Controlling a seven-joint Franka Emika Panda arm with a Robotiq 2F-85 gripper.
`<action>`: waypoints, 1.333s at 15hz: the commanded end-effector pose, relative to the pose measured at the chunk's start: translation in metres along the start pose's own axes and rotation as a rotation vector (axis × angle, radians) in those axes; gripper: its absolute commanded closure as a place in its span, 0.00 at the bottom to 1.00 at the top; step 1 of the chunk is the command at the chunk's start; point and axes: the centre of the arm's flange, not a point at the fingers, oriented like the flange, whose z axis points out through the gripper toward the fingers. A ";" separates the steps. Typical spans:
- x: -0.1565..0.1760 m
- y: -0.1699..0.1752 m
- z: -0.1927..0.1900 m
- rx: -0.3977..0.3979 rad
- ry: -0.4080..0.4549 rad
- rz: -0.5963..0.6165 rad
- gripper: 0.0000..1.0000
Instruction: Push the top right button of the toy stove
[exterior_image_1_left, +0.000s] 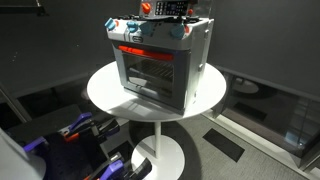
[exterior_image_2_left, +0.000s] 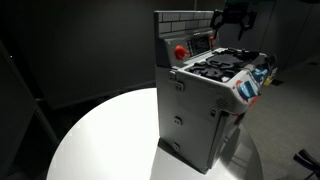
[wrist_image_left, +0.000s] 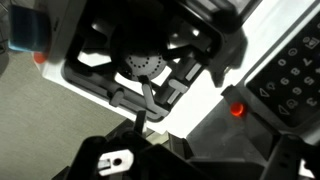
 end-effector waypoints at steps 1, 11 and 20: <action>-0.033 0.023 -0.023 -0.022 -0.058 -0.037 0.00; -0.098 0.082 -0.054 -0.092 -0.278 -0.259 0.00; -0.125 0.111 -0.067 -0.093 -0.315 -0.508 0.00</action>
